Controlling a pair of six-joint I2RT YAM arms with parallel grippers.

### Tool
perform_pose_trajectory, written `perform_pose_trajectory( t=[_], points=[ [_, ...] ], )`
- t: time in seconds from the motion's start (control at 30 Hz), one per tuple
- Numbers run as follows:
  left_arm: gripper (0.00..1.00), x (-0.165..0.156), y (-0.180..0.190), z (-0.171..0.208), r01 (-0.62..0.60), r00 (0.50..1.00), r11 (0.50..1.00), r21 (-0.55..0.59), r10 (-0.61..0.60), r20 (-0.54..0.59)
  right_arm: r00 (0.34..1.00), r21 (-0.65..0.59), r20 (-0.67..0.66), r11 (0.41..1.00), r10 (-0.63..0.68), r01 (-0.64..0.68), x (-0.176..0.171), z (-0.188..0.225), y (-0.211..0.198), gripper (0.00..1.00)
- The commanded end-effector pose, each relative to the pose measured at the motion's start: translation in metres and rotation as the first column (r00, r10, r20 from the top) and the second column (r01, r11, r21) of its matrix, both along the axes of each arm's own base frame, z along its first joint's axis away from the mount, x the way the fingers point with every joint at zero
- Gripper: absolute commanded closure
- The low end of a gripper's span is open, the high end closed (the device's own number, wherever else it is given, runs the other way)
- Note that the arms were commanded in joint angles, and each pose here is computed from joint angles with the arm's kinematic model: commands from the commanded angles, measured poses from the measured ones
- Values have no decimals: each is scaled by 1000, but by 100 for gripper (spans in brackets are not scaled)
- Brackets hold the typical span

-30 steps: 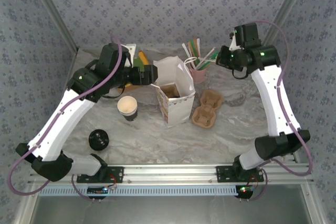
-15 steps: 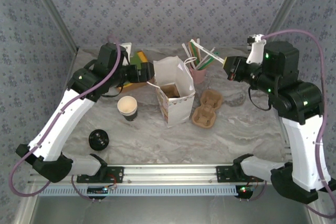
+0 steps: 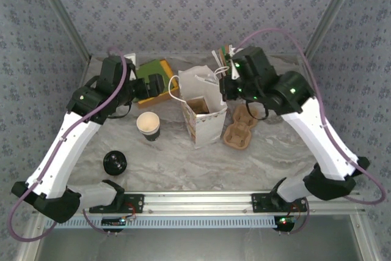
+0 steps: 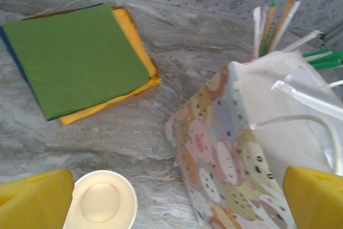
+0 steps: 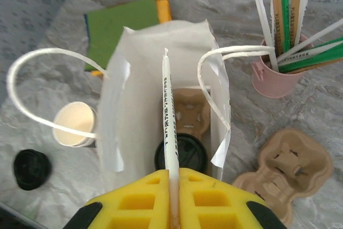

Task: Pack the takeout coffee

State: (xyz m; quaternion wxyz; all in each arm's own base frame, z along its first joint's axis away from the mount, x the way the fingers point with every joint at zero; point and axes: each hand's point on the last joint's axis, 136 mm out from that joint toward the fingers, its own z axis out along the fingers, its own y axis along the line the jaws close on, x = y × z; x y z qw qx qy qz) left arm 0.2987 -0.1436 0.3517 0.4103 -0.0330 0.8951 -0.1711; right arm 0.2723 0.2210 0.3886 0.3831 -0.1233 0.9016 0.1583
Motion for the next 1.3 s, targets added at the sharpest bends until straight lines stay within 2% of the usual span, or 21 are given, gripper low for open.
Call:
perform_pose_trajectory(
  t=[0.0, 0.17, 0.27, 0.37, 0.43, 0.57, 0.67, 0.83, 1.0, 1.03, 1.1, 1.27],
  points=[
    [0, -4, 17, 0, -49, 999, 999, 6, 49, -5, 1000, -96, 6, 995, -18, 18, 12, -11, 0, 90],
    [0, -3, 27, -11, -80, 996, 996, 26, 81, -33, 998, -171, -63, 985, 18, -28, 36, -42, 28, 90],
    [0, 0, 31, -16, -93, 995, 995, 35, 94, -42, 993, -203, -109, 977, 43, -65, 46, -60, 43, 85],
    [0, 5, 34, -23, -100, 993, 994, 44, 102, -58, 989, -210, -135, 973, 67, -94, 54, -68, 55, 70],
    [0, 10, 35, -29, -98, 992, 994, 50, 102, -75, 988, -208, -132, 972, 80, -107, 57, -65, 60, 53],
    [0, 26, 36, -42, -91, 989, 994, 64, 98, -107, 989, -194, -114, 974, 93, -114, 61, -57, 61, 50],
    [0, 45, 35, -54, -85, 988, 993, 76, 95, -126, 992, -170, -89, 981, 84, -98, 63, -45, 55, 45],
    [0, 87, 48, -88, -131, 970, 984, 121, 152, -191, 996, -114, -39, 990, 80, -84, 61, -19, 47, 27],
    [3, 128, 59, -129, -165, 942, 970, 177, 208, -264, 997, -65, 2, 995, 73, -73, 57, 1, 39, 20],
    [4, 136, 60, -134, -167, 939, 969, 181, 212, -271, 998, -66, 10, 996, 65, -64, 56, 4, 36, 16],
    [8, 150, 60, -148, -170, 932, 965, 198, 223, -286, 998, -71, 29, 996, 50, -47, 56, 8, 29, 1],
    [12, 185, 58, -178, -157, 921, 962, 225, 225, -318, 999, -72, 44, 997, 7, -4, 56, 10, 12, 0]
  ],
)
